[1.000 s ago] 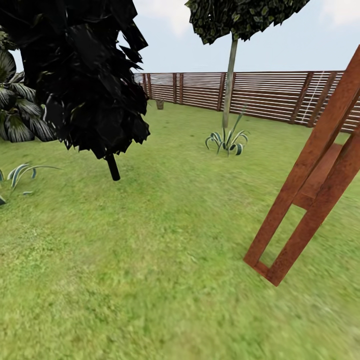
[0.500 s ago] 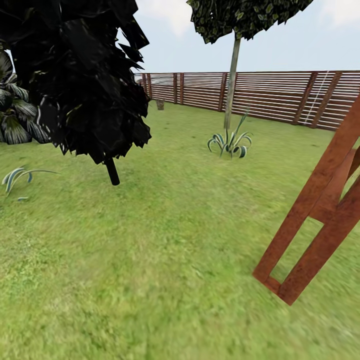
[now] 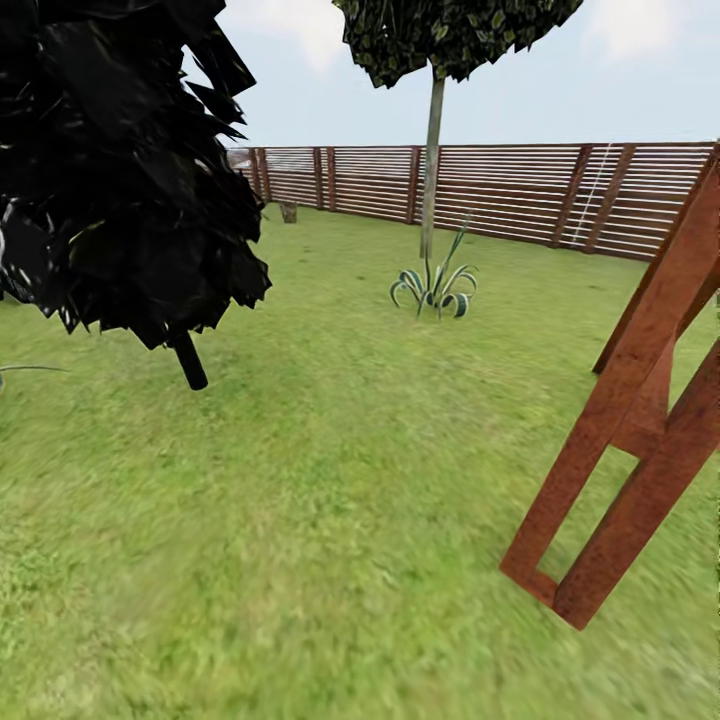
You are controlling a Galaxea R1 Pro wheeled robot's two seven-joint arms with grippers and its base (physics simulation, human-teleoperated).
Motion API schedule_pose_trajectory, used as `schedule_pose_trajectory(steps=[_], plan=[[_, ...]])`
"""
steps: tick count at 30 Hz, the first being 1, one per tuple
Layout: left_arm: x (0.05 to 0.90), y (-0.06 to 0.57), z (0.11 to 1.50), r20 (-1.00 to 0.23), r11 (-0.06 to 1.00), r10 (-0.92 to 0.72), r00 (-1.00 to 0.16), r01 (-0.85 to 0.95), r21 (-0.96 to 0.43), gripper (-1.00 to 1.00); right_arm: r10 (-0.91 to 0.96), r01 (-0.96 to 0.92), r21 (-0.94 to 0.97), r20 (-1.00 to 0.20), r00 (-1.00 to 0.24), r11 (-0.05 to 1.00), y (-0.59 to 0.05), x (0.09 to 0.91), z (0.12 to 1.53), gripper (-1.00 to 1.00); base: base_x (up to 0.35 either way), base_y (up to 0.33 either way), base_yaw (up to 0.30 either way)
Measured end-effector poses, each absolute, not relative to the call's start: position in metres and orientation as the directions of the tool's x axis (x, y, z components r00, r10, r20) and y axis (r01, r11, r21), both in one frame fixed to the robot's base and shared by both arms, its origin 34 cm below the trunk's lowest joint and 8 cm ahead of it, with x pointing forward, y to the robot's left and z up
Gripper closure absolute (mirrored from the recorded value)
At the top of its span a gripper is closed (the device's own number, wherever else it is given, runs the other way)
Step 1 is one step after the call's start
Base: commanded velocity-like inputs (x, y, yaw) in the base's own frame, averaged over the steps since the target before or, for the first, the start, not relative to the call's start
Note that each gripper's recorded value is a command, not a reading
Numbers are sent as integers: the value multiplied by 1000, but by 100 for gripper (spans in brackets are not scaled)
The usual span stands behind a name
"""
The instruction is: Take the three Easter eggs out of the wicker basket on the lawn in the garden, then place them on the lawn next to a single tree (choose any tree) so that all three eggs are next to the same tree and none are left in the basket.
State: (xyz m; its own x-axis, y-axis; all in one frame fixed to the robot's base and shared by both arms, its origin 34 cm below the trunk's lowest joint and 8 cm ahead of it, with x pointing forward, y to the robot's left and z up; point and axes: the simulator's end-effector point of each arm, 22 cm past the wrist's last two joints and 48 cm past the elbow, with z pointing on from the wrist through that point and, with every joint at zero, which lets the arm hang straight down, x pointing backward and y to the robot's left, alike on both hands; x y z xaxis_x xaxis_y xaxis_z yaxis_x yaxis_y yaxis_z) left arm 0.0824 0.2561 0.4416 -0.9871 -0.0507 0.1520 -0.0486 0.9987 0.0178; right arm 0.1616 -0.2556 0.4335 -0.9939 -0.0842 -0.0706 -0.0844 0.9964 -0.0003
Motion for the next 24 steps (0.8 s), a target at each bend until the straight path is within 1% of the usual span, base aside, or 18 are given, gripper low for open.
schedule_pose_trajectory(steps=[6, 24], plan=[[82, 256, 442, 152, 999, -51, -987, -49, 18, -100, -77, -77, -2, -70, -995, 997, -255, 162, 433, -100, 330, 93, -35], [83, 256, 442, 152, 999, -51, -987, -49, 18, -100, -72, -72, -3, -66, -995, 997, -256, 161, 433, -100, 330, 93, -1]])
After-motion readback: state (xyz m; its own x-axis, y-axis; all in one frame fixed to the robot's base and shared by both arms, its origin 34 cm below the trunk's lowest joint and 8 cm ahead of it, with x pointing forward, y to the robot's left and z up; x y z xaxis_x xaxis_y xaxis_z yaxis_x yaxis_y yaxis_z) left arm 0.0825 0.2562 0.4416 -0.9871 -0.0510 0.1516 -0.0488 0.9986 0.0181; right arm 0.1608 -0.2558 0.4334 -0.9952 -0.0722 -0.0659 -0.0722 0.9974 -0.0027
